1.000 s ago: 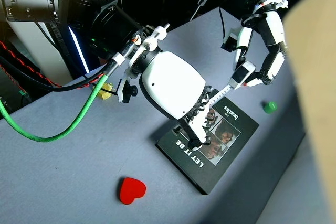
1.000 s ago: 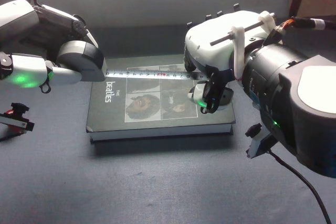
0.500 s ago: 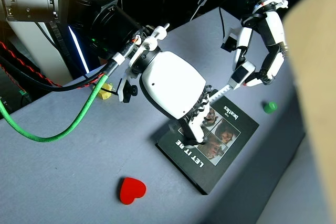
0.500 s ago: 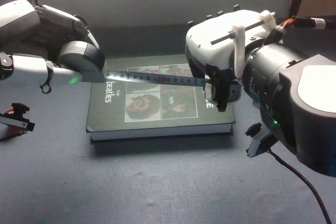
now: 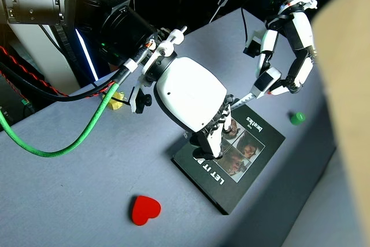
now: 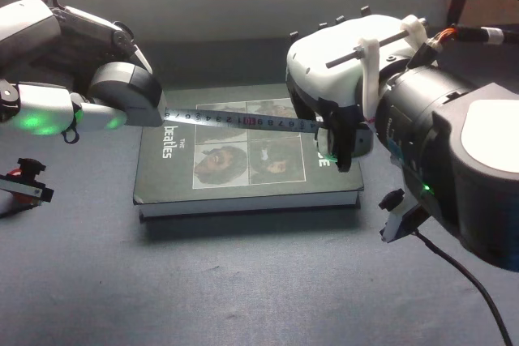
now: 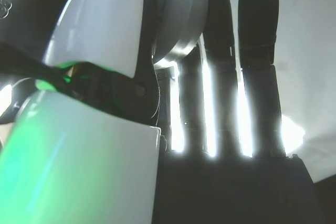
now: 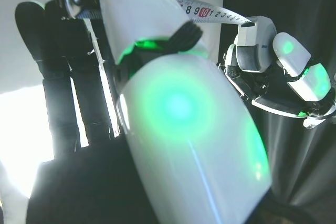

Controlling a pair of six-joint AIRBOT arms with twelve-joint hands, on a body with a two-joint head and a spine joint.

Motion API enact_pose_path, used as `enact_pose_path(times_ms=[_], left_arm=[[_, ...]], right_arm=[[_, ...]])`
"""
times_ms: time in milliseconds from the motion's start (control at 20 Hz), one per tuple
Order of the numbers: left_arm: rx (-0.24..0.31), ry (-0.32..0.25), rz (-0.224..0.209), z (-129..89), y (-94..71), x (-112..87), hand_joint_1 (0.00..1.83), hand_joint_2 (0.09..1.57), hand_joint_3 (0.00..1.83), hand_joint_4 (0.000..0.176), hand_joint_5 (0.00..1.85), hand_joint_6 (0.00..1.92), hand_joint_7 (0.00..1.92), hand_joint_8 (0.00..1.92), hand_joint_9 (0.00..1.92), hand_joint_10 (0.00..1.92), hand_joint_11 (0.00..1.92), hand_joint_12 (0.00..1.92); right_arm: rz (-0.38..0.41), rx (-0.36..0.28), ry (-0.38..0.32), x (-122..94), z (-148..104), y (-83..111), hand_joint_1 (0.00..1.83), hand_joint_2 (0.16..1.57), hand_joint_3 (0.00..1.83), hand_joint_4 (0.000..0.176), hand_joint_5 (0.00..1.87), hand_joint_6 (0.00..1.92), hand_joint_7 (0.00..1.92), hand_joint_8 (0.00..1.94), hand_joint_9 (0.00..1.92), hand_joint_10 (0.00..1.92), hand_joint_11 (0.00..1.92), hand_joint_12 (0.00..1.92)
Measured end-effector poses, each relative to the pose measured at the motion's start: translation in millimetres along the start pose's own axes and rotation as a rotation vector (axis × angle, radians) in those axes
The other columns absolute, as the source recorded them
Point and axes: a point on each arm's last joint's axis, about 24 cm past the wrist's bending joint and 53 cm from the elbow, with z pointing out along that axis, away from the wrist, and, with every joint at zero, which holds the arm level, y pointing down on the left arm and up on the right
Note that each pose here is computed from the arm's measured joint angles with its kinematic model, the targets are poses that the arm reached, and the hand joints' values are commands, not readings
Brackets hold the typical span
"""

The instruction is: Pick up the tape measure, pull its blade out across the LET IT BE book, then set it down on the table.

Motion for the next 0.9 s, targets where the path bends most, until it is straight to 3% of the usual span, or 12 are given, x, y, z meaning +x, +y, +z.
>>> enact_pose_path(times_ms=[300,900], left_arm=[[0.006,0.002,-0.008,0,-1.2,1.4,1.38,1.13,0.00,0.000,0.88,0.85,0.96,1.07,0.94,1.26,0.87,1.13],[0.020,-0.006,-0.018,0,-4.4,-0.5,1.38,1.13,0.00,0.000,0.87,0.86,0.95,1.09,0.91,1.29,0.85,1.14]], right_arm=[[-0.011,-0.004,0.009,-6,0,-11.0,1.36,1.15,0.00,0.000,0.79,1.24,1.00,0.87,0.85,1.29,0.69,1.15],[-0.083,0.035,-0.008,-38,-4,-62.9,1.36,1.15,0.00,0.000,0.78,1.25,1.00,0.89,0.84,1.29,0.71,1.16]])
